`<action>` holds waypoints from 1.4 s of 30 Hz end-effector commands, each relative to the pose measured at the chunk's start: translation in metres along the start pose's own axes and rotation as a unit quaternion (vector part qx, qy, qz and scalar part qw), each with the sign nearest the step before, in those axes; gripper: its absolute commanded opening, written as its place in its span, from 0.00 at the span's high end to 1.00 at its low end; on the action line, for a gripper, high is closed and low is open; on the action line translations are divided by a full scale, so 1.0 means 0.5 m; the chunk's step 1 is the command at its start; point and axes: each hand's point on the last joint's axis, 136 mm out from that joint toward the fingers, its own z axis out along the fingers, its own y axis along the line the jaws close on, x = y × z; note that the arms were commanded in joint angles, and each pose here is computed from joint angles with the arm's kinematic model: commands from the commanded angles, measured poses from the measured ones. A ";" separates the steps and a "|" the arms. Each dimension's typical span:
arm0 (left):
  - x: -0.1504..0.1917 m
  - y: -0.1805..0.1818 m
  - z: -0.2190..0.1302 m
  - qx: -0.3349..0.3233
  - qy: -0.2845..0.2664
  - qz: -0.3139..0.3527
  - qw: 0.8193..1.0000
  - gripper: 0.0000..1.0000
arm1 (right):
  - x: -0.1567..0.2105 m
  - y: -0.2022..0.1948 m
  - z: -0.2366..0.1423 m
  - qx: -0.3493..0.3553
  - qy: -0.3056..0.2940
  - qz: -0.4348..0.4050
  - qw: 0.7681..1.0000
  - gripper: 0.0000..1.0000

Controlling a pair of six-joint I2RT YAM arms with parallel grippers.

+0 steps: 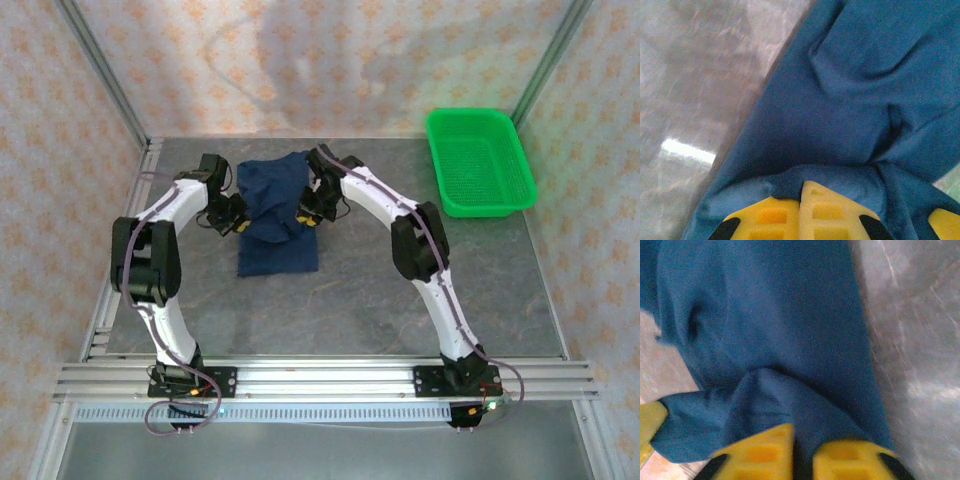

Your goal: Fold and stack the t-shirts

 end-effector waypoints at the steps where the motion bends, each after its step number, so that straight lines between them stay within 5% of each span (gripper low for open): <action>1: -0.054 -0.060 0.005 0.046 -0.010 0.002 0.999 0.82 | -0.077 0.037 0.006 -0.063 -0.020 0.025 0.997 0.57; 3: -0.088 -0.113 -0.014 0.085 -0.022 -0.016 0.996 0.61 | -0.151 0.091 -0.023 -0.150 -0.056 0.043 0.986 0.50; 6: -0.139 -0.208 -0.109 0.162 -0.061 -0.027 0.985 0.49 | -0.223 0.161 -0.128 -0.240 -0.122 0.037 0.962 0.45; 10: -0.194 -0.273 -0.279 0.234 -0.134 -0.027 0.963 0.37 | -0.206 0.200 -0.264 -0.258 -0.173 -0.008 0.951 0.42; 13: -0.193 -0.248 -0.345 0.242 -0.164 -0.029 0.956 0.29 | -0.164 0.176 -0.300 -0.246 -0.187 -0.012 0.951 0.40; 19: -0.092 -0.125 -0.292 0.184 -0.132 -0.022 0.974 0.29 | -0.066 0.093 -0.269 -0.221 -0.161 0.009 0.962 0.46; 22: -0.003 -0.071 -0.240 0.148 -0.098 0.002 0.984 0.35 | -0.012 0.056 -0.203 -0.194 -0.124 0.013 0.973 0.63; 26: 0.103 -0.017 -0.162 0.090 -0.053 0.046 0.993 0.59 | 0.017 0.045 -0.121 -0.178 -0.088 0.015 0.980 0.90; 29: 0.149 0.021 -0.096 0.061 -0.019 0.045 0.997 0.83 | 0.012 0.042 -0.068 -0.165 -0.075 0.018 0.983 0.95; 31: 0.158 0.032 -0.069 0.049 -0.011 0.044 0.998 0.88 | 0.001 0.033 -0.034 -0.155 -0.070 0.027 0.985 0.96; 42: 0.054 -0.038 0.047 0.015 -0.029 0.039 0.999 0.93 | -0.034 0.004 0.059 -0.133 -0.073 0.068 0.986 0.99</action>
